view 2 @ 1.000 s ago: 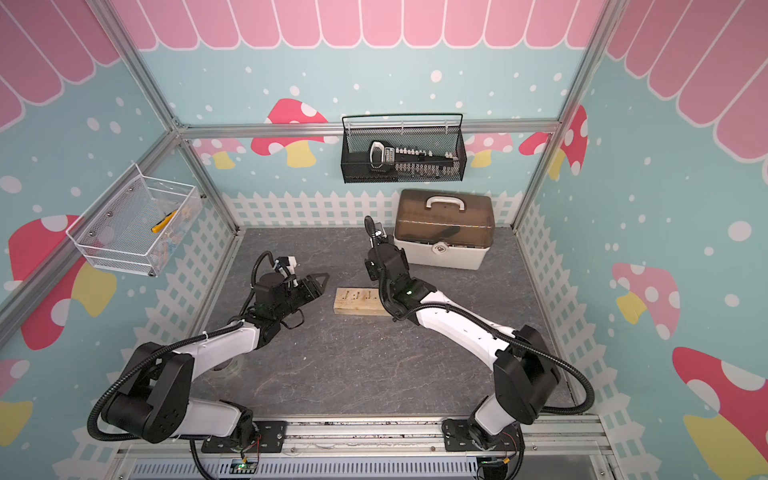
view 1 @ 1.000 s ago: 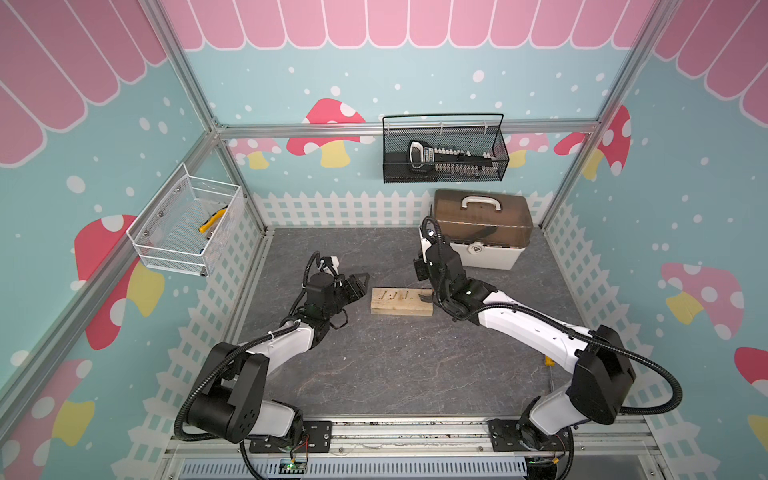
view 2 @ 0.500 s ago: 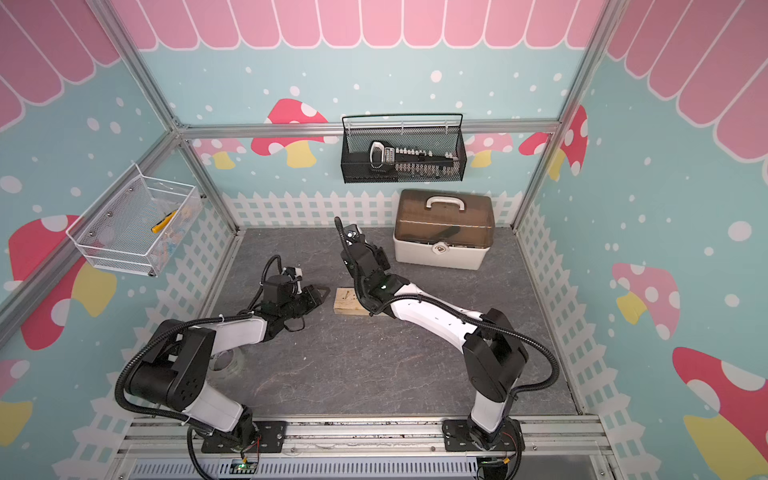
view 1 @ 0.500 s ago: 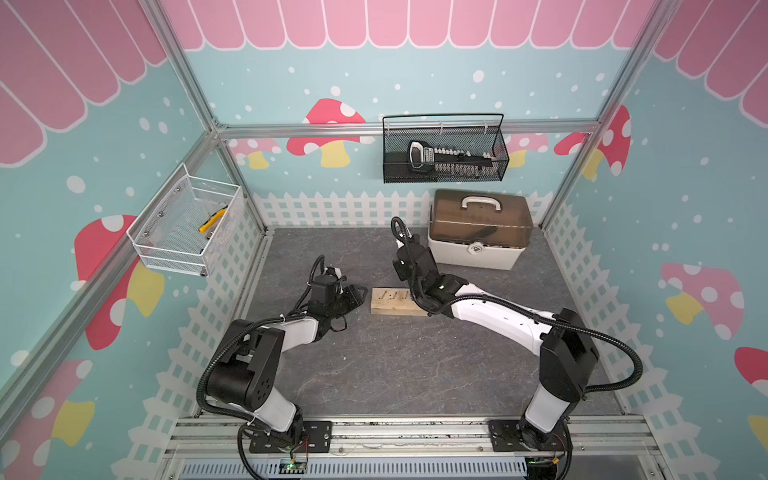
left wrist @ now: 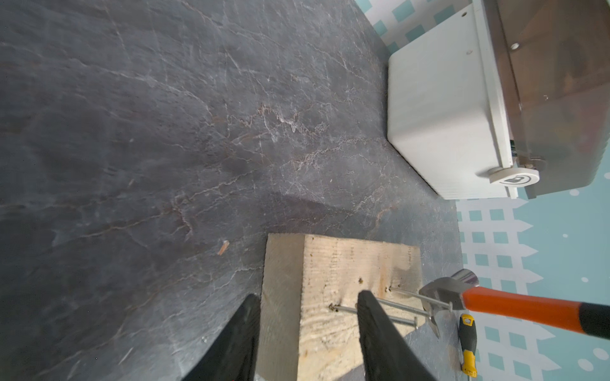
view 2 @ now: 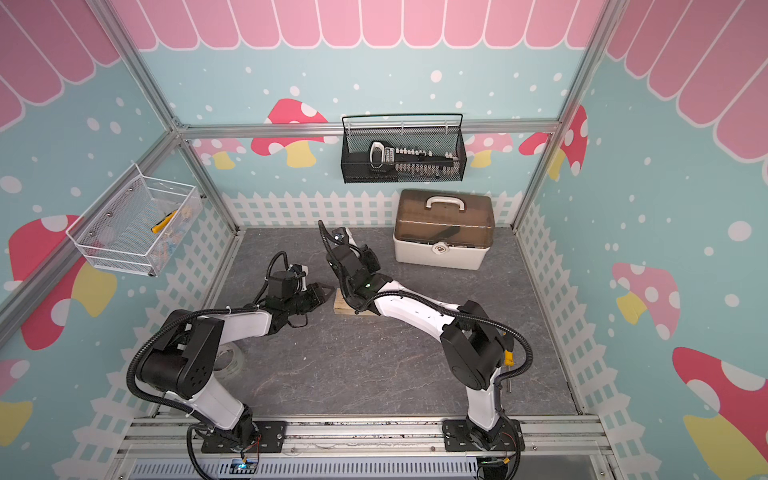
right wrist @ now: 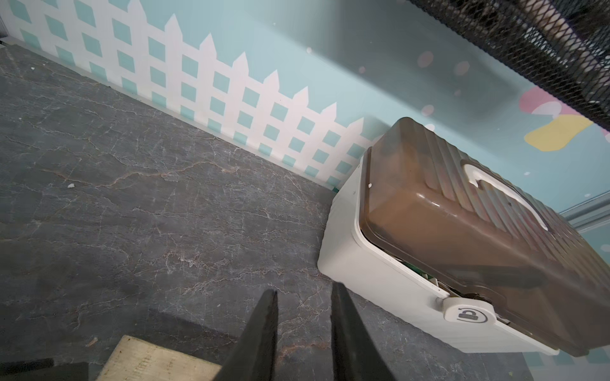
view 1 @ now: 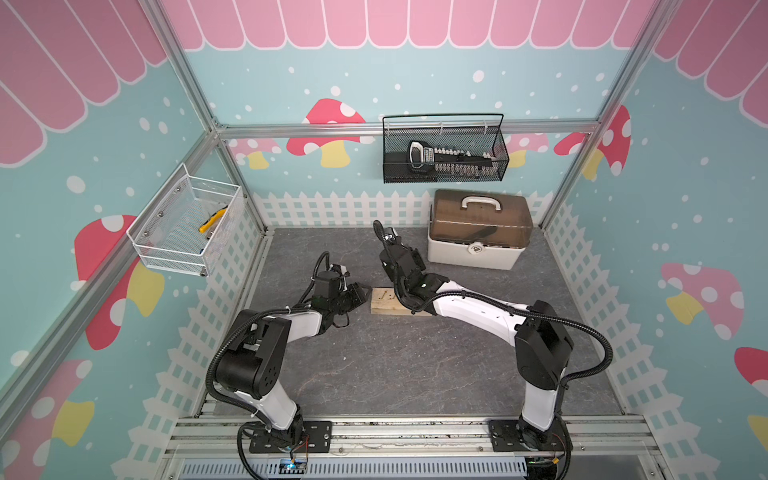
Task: Use a claw hammer to pull out a nail
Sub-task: Remove the nail from the mounting plate.
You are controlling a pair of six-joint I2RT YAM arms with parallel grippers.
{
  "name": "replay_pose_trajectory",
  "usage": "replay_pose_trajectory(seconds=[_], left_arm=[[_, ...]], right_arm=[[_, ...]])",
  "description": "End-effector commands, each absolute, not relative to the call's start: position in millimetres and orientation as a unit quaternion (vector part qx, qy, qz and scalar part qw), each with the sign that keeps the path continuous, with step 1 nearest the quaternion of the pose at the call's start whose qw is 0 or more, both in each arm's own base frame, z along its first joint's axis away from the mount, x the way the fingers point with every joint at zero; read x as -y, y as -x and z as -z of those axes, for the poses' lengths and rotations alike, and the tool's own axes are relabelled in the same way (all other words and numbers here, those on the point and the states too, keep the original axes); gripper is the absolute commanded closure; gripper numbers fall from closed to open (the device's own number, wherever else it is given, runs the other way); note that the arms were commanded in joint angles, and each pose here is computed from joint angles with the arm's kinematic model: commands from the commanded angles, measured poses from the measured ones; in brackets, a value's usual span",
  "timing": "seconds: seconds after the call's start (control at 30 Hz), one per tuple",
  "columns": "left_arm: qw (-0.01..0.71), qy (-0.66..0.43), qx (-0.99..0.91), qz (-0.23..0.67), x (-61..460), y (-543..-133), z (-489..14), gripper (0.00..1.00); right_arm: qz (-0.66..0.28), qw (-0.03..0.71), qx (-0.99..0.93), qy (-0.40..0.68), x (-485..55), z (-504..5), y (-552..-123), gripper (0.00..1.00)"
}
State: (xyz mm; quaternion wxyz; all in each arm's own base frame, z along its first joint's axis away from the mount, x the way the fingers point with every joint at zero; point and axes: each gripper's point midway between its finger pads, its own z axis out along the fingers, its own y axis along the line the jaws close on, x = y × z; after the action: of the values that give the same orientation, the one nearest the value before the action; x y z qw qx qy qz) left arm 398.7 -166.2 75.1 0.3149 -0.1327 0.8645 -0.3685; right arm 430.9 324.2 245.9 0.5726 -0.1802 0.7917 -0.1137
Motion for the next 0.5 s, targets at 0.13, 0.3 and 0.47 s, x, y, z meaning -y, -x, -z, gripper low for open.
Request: replay_pose_trajectory(seconds=[0.13,0.3,0.47], left_arm=[[0.305,0.124,-0.870,0.367,170,-402,-72,0.53],[0.302,0.124,-0.871,0.366,170,-402,-70,0.53],[0.303,0.121,-0.872,0.365,171,-403,-71,0.54]], right_arm=[[0.109,0.612,-0.768,0.155,-332,-278,-433,1.00],[0.130,0.618,-0.762,0.143,-327,-285,-434,1.00],[0.150,0.610,-0.761,0.158,-331,-272,-436,1.00]])
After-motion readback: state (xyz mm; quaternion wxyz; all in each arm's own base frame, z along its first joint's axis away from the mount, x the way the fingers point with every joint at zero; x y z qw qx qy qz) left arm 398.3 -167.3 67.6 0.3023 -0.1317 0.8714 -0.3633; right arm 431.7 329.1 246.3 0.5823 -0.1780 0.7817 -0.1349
